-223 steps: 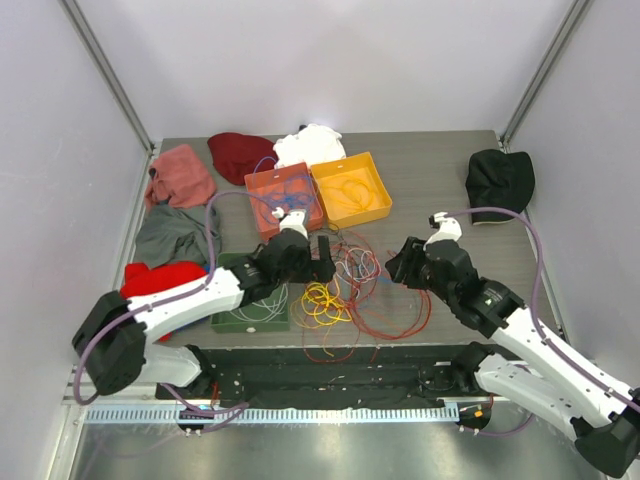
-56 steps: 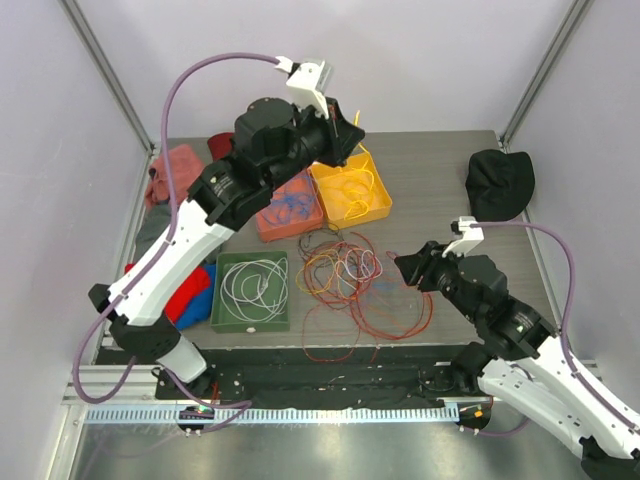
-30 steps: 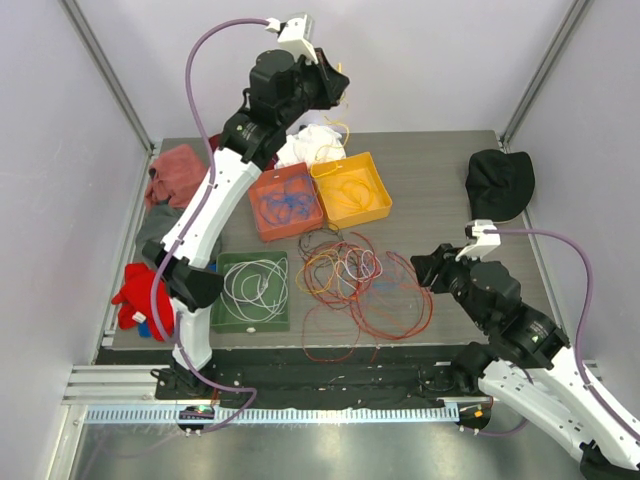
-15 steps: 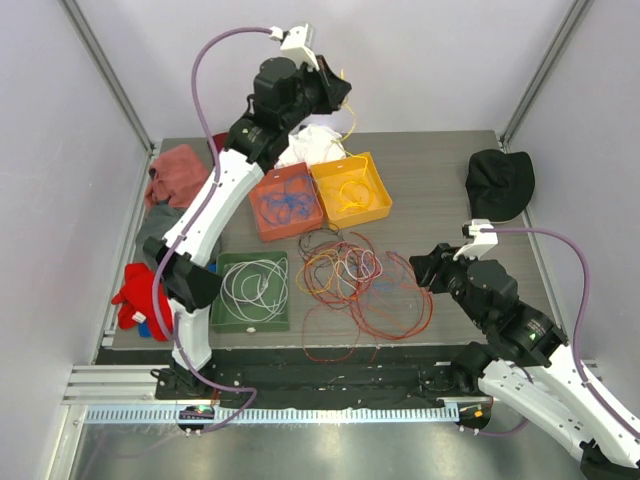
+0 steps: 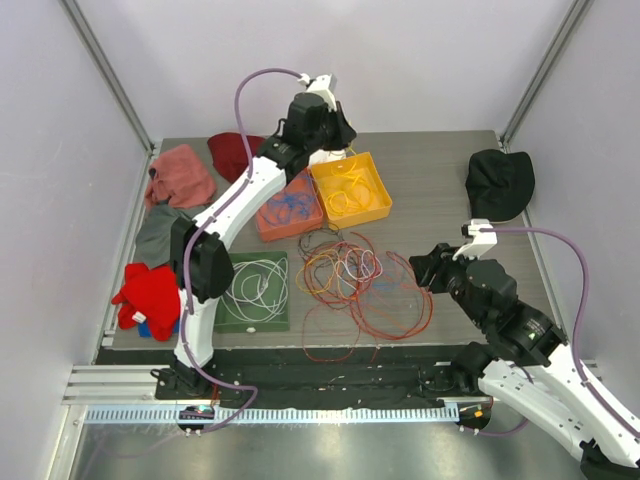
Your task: Untangle the cables
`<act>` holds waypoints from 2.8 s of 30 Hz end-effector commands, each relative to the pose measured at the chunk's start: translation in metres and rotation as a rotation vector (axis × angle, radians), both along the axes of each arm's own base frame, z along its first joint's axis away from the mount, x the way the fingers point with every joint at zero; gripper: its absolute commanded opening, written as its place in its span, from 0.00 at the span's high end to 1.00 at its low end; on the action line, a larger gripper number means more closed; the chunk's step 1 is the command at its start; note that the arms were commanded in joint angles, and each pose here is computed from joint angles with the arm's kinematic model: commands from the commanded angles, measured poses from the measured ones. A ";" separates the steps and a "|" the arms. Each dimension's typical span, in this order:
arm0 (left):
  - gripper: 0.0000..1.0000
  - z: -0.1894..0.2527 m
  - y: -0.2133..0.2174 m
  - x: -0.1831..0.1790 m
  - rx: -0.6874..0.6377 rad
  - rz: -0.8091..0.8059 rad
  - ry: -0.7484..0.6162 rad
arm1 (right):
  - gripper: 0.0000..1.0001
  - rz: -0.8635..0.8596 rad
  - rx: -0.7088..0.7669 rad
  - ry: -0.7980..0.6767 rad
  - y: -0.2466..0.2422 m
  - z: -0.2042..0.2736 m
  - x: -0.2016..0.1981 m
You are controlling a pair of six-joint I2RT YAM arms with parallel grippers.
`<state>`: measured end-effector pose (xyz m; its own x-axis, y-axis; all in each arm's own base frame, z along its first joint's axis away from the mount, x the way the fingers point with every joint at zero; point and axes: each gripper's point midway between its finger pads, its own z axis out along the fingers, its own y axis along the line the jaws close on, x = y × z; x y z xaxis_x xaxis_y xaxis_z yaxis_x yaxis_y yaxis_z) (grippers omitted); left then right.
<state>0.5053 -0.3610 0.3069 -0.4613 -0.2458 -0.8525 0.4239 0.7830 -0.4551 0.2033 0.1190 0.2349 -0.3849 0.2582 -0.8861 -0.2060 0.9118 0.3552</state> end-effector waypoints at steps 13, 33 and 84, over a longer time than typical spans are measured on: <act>0.01 -0.047 -0.003 -0.012 -0.021 -0.033 0.100 | 0.53 -0.011 -0.011 0.006 0.005 -0.001 0.008; 0.00 -0.068 0.096 -0.196 0.458 0.247 0.173 | 0.51 -0.060 0.024 0.031 0.015 -0.026 0.025; 0.00 -0.124 0.169 -0.286 0.201 0.224 0.207 | 0.62 0.156 -0.299 0.220 0.174 -0.146 0.136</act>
